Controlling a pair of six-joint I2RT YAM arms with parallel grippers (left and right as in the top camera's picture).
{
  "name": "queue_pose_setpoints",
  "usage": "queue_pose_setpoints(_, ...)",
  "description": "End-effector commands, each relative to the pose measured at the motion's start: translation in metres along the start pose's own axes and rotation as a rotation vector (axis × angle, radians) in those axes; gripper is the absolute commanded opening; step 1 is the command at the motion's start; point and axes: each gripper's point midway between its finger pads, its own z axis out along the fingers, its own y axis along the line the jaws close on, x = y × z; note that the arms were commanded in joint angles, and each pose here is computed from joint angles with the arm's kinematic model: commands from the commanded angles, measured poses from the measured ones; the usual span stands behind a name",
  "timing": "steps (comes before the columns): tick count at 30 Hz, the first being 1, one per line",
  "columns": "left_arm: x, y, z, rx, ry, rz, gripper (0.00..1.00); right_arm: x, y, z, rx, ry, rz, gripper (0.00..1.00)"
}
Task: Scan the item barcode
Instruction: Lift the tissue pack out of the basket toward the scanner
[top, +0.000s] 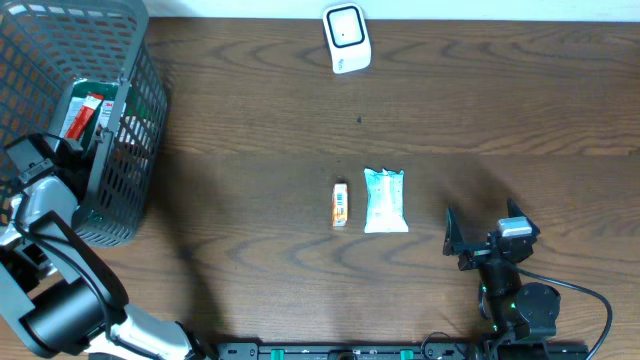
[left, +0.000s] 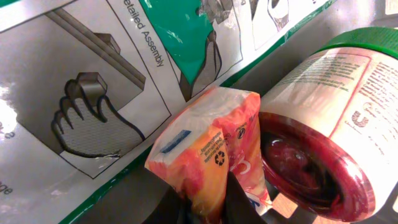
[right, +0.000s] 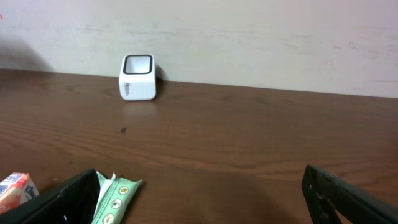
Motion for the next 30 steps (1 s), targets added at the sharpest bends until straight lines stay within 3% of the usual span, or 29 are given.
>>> queue_pose_setpoints(1, -0.003, -0.012, -0.025, 0.012, -0.055, 0.015, 0.07, 0.001, 0.003, 0.0, -0.01, 0.003, -0.005, 0.99)
queue_pose_setpoints(9, -0.039, -0.071, -0.154, -0.017, -0.378, 0.042, 0.07, 0.001, 0.003, 0.0, -0.01, 0.003, -0.005, 0.99)
queue_pose_setpoints(16, -0.04, -0.114, -0.246, -0.039, -0.475, 0.09, 0.07, 0.001, 0.003, 0.0, -0.01, 0.003, -0.005, 0.99)
queue_pose_setpoints(23, -0.023, -0.143, -0.284, -0.047, -0.457, 0.175, 0.07, 0.001, 0.003, 0.0, -0.01, 0.003, -0.005, 0.99)
queue_pose_setpoints(30, 0.005, -0.156, -0.297, -0.175, -0.442, 0.279, 0.07, 0.001, 0.003, 0.0, -0.01, 0.003, -0.005, 0.99)
